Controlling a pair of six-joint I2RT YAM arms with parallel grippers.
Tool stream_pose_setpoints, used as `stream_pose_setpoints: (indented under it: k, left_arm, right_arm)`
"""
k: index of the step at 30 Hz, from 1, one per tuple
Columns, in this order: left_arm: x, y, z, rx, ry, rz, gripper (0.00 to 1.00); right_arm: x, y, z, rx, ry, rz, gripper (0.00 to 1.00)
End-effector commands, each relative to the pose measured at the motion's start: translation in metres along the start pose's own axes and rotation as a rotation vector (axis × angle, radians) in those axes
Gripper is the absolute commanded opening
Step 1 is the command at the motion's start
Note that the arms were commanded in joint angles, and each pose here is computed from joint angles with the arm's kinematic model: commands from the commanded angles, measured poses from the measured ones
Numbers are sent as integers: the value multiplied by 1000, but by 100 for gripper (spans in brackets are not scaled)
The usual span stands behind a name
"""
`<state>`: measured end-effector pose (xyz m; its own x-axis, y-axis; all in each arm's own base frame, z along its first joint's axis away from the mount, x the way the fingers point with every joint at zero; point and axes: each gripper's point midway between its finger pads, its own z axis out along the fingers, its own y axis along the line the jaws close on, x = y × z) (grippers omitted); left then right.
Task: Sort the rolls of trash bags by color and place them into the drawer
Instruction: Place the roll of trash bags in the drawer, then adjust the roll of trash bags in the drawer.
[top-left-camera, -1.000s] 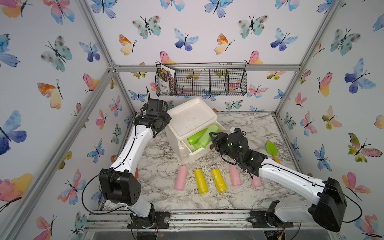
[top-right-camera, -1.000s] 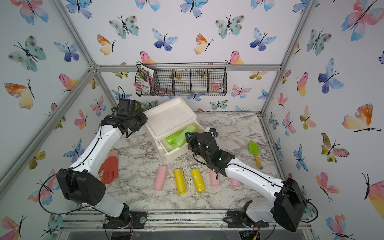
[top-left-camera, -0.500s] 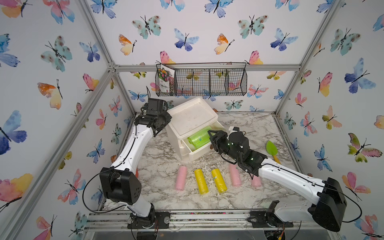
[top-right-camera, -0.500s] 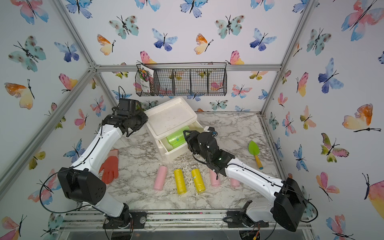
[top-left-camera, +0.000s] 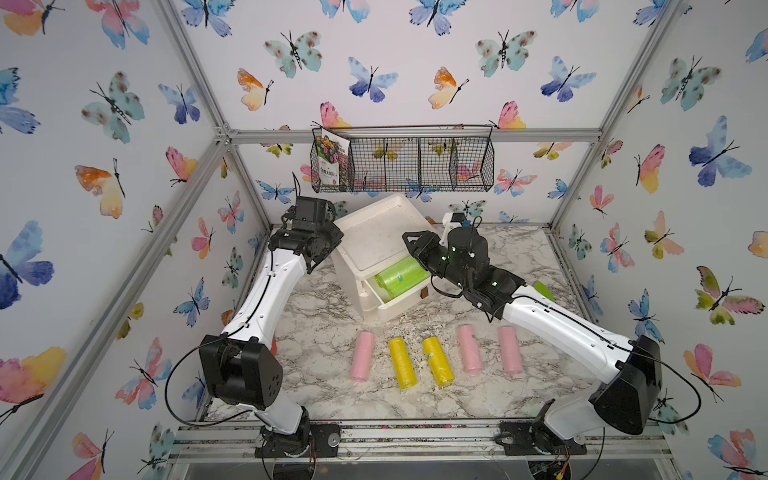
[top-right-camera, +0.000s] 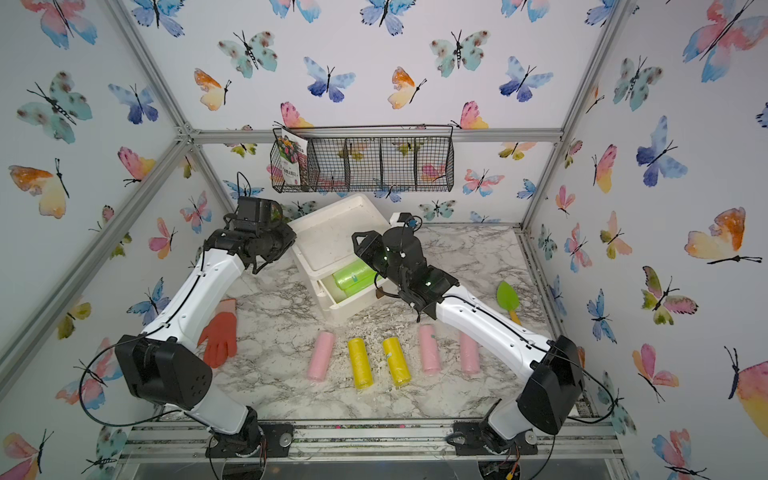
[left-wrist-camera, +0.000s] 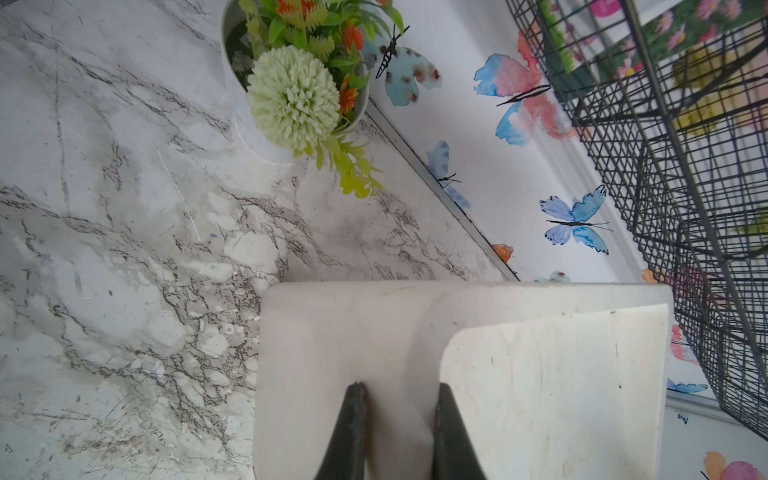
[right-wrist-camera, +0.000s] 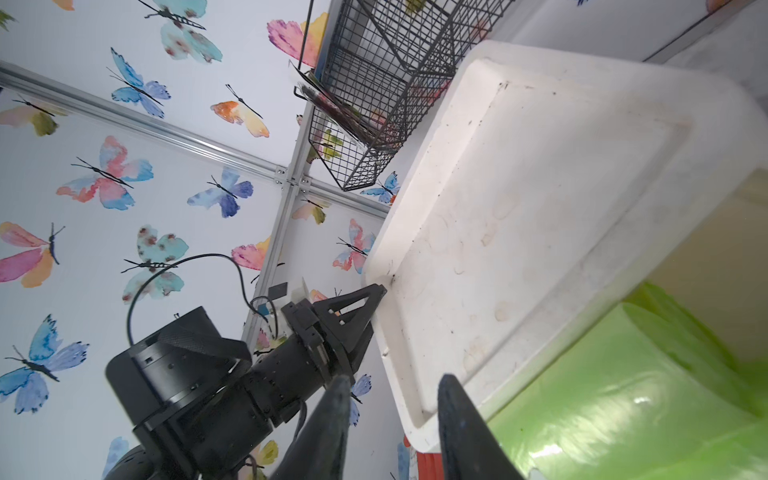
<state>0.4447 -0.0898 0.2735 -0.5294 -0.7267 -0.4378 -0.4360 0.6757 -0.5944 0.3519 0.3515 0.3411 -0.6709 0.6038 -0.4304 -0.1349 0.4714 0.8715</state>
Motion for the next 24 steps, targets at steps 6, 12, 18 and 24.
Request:
stream_pose_setpoints:
  k: [6, 12, 18, 24]
  left_arm:
    - [27, -12, 19, 65, 140, -116, 0]
    - [26, -11, 18, 65, 137, -116, 0]
    - [25, -11, 18, 66, 137, -118, 0]
    - [24, -11, 17, 66, 134, -119, 0]
  right_arm:
    - [41, -83, 19, 165, 154, 76, 41]
    - [44, -106, 12, 214, 163, 93, 42]
    - [31, -97, -3, 201, 133, 66, 43]
    - [16, -83, -26, 192, 100, -6, 43]
